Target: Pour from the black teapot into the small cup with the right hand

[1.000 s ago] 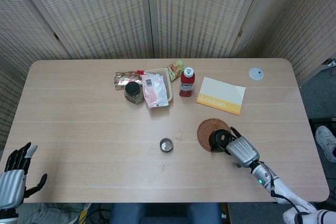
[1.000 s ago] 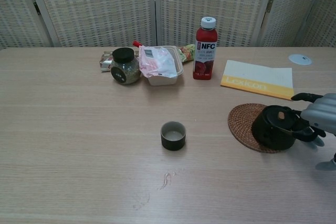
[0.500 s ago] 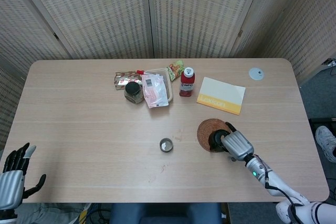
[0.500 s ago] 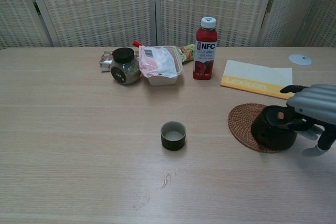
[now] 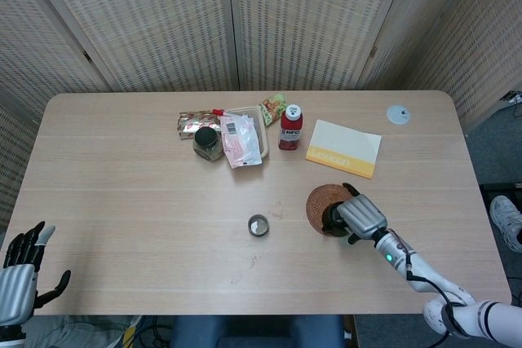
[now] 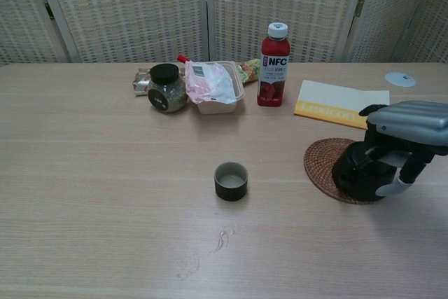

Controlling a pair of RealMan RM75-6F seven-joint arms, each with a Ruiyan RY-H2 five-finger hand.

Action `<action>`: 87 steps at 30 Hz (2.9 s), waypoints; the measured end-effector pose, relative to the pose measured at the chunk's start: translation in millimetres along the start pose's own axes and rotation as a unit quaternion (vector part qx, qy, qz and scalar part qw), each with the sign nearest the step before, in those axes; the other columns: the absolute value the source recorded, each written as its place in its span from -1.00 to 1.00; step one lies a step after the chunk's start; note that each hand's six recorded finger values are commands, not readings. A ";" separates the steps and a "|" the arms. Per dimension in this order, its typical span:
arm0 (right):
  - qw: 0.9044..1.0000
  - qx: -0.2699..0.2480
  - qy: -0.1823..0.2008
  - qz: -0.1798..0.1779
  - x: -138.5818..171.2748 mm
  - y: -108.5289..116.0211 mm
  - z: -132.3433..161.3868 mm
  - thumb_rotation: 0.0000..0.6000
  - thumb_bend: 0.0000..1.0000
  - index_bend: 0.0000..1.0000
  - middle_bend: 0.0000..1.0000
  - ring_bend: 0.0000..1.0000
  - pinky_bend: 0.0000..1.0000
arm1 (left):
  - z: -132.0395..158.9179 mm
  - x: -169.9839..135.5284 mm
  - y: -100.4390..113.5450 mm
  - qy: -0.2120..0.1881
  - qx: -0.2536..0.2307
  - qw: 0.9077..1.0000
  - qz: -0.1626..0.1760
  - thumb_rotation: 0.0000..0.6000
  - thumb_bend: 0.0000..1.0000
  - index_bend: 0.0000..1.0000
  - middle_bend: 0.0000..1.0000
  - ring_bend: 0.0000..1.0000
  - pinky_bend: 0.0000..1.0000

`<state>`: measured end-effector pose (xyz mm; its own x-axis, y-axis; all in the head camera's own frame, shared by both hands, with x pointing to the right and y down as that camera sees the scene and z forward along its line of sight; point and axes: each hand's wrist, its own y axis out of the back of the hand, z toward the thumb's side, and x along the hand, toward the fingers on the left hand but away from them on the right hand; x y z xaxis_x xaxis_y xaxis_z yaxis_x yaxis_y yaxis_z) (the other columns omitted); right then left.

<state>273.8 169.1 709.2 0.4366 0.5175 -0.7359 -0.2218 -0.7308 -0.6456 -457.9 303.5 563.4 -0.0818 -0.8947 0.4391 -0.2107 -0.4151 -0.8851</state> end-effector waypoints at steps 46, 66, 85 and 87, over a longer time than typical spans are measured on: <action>0.996 -0.026 0.013 -0.079 -15.9 52.7 10.2 0.23 -0.06 1.00 1.00 0.95 -0.01 | -3.3 -2.1 -3.5 0.003 -0.004 1.000 -0.002 1.00 -0.35 -1.00 -1.00 -1.00 -1.00; 0.996 0.033 0.039 -0.067 -26.9 69.4 27.4 0.31 0.08 1.00 1.00 0.95 0.04 | -3.9 -2.9 -3.6 0.005 -0.005 1.000 -0.001 1.00 -0.35 -1.00 -1.00 -1.00 -1.00; 0.989 0.101 0.094 -0.058 -63.7 91.4 81.3 0.34 0.09 1.00 1.00 0.95 0.08 | -5.6 -7.6 0.1 0.009 -0.006 1.000 0.008 1.00 -0.35 -1.00 -1.00 -1.00 -1.00; 0.988 0.108 0.098 -0.057 -68.6 93.0 87.1 0.34 0.09 1.00 1.00 0.95 0.08 | -6.1 -8.6 1.0 0.010 -0.007 1.000 0.010 1.00 -0.35 -1.00 -1.00 -1.00 -1.00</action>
<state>147.3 104.4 681.9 0.6251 0.4787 -0.6165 -0.3330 -0.5507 -0.7654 -463.4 311.9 559.7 -0.1062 -0.8990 0.4249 -0.2222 -0.3951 -0.8914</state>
